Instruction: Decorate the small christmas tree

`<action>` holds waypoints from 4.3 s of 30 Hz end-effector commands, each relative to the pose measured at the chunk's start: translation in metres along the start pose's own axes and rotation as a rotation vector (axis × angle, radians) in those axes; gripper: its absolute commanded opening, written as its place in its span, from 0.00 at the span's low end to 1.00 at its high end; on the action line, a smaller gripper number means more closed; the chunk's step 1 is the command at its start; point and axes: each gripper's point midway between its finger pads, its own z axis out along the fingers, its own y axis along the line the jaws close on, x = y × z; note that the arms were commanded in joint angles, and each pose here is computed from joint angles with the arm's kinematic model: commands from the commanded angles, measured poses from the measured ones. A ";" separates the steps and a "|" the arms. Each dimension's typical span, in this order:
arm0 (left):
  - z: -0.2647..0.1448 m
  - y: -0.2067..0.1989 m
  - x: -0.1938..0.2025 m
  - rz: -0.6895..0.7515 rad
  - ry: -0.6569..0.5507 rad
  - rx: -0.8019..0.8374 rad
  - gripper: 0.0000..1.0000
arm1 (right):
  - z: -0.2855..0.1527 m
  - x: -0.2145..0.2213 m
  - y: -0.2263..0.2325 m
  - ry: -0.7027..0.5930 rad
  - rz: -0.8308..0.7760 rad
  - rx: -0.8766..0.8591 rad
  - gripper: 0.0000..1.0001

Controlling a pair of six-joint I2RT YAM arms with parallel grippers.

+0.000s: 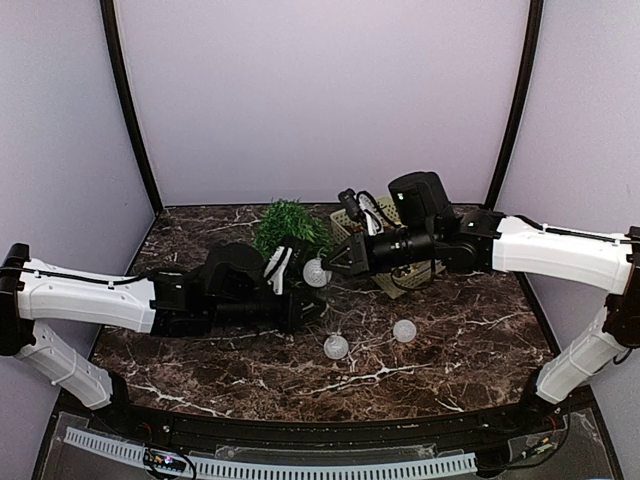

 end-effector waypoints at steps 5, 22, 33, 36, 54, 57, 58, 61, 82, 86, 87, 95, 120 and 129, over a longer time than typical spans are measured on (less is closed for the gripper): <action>-0.013 -0.011 0.014 0.002 0.021 0.024 0.00 | 0.007 -0.012 -0.011 -0.063 0.034 0.063 0.00; -0.032 -0.043 0.025 0.039 -0.021 0.043 0.00 | 0.014 -0.025 -0.015 -0.110 0.045 0.082 0.00; -0.032 -0.058 0.028 0.080 0.000 0.119 0.00 | 0.015 -0.024 -0.003 -0.095 0.027 0.031 0.00; -0.025 -0.069 0.049 0.119 0.067 0.153 0.00 | 0.014 -0.024 -0.001 -0.096 0.027 0.028 0.00; -0.053 -0.042 0.036 0.112 -0.030 -0.063 0.75 | 0.003 -0.025 0.009 -0.114 0.023 -0.005 0.00; -0.050 -0.013 0.026 0.001 -0.057 -0.114 0.70 | 0.000 -0.027 0.012 -0.122 0.029 -0.020 0.00; -0.048 -0.010 0.025 -0.016 -0.060 -0.110 0.67 | -0.001 -0.027 0.014 -0.124 0.029 -0.024 0.00; -0.042 -0.006 0.016 -0.027 -0.103 -0.101 0.64 | -0.004 -0.030 0.017 -0.135 0.041 -0.035 0.00; 0.017 0.015 0.016 0.036 -0.158 -0.165 0.43 | -0.015 -0.039 0.034 -0.170 0.059 -0.102 0.00; 0.023 0.017 0.019 0.046 -0.152 -0.172 0.35 | -0.015 -0.040 0.036 -0.171 0.062 -0.109 0.00; 0.023 0.017 0.019 0.046 -0.153 -0.175 0.34 | -0.016 -0.041 0.037 -0.173 0.063 -0.111 0.00; 0.031 0.026 0.020 0.062 -0.155 -0.226 0.27 | -0.019 -0.040 0.039 -0.177 0.068 -0.122 0.00; -0.020 0.014 0.030 0.093 -0.069 -0.122 0.00 | -0.019 -0.033 0.031 -0.140 0.028 -0.067 0.00; -0.064 0.018 0.016 0.028 -0.030 -0.108 0.00 | -0.005 -0.028 0.037 -0.095 -0.005 -0.083 0.00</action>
